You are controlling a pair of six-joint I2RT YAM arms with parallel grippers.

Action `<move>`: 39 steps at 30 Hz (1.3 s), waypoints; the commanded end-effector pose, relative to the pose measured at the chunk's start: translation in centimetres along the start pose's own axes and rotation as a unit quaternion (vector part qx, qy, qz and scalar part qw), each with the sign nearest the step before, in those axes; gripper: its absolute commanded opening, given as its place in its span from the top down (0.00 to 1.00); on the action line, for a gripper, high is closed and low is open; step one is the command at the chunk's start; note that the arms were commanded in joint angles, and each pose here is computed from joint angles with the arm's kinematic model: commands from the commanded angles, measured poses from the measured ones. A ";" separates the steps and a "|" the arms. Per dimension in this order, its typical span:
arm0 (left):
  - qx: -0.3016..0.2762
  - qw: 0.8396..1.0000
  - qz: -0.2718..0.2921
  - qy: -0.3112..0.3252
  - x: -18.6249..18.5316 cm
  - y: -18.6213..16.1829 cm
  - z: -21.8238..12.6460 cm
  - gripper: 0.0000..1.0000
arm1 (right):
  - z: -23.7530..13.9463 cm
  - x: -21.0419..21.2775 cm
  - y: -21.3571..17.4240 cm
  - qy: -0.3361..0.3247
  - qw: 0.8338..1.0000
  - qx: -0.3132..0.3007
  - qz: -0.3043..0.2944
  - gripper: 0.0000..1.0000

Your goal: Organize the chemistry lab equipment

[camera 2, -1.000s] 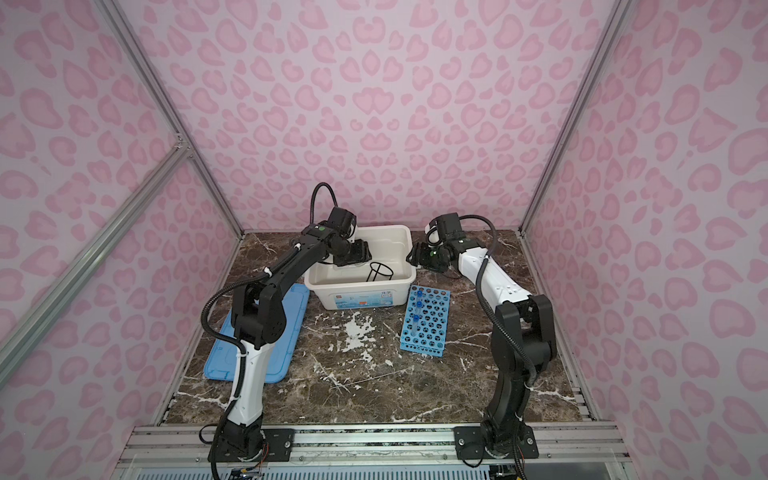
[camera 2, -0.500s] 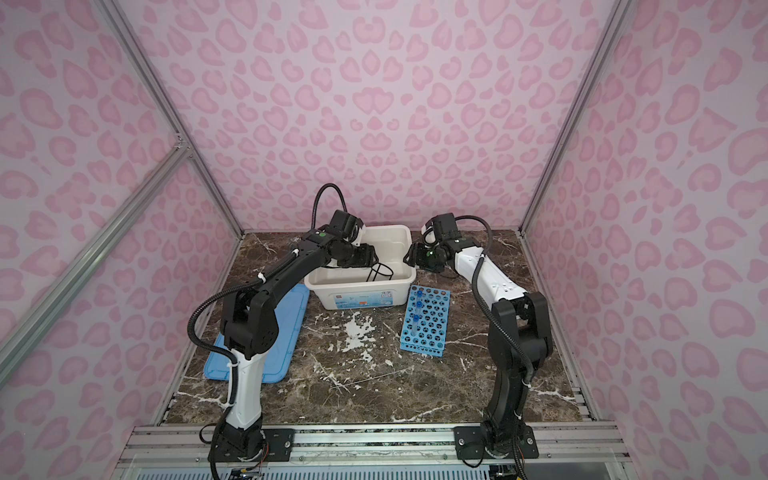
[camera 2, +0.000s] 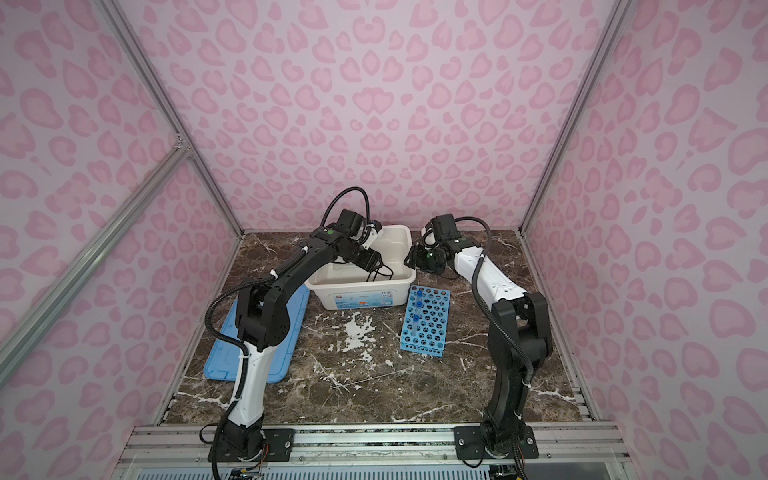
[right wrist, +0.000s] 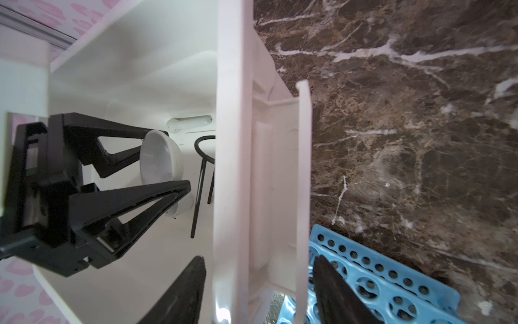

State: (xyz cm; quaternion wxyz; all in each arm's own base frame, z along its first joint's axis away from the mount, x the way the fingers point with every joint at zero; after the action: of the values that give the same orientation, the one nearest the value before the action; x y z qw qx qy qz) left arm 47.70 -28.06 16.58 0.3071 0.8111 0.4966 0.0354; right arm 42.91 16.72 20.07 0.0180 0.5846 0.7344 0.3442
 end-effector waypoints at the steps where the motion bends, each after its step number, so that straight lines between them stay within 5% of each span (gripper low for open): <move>1: 0.014 0.997 0.076 -0.013 0.0 -0.4 0.6 0.52 | 0.5 -0.3 -0.8 -0.013 1.000 0.019 -0.010 0.37; 16: 0.059 0.990 0.126 0.006 1.7 -1.7 4.5 0.51 | 0.4 0.0 -0.7 -0.024 0.999 0.020 -0.017 0.38; 30: -0.002 0.995 0.099 -0.015 -0.5 1.4 3.4 0.51 | 0.7 -0.2 -1.2 -0.027 0.999 0.028 -0.010 0.38; 39: 0.058 0.991 0.119 0.001 0.0 -2.0 6.0 0.49 | 1.0 -0.2 -0.8 -0.024 0.999 0.031 -0.013 0.38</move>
State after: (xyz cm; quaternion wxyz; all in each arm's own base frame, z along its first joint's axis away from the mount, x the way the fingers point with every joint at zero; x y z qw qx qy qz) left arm 49.06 -31.39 13.47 0.3095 0.8631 0.3966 0.0445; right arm 42.63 17.04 19.10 0.0223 0.5831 0.7493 0.3130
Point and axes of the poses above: each gripper's point midway between its finger pads, its own z axis out along the fingers, its own x axis along the line the jaws close on, y = z × x, the point moved 5 cm from there along -z, back along the fingers, and after that the axes turned 15 degrees about -z, right-handed, at the moved point
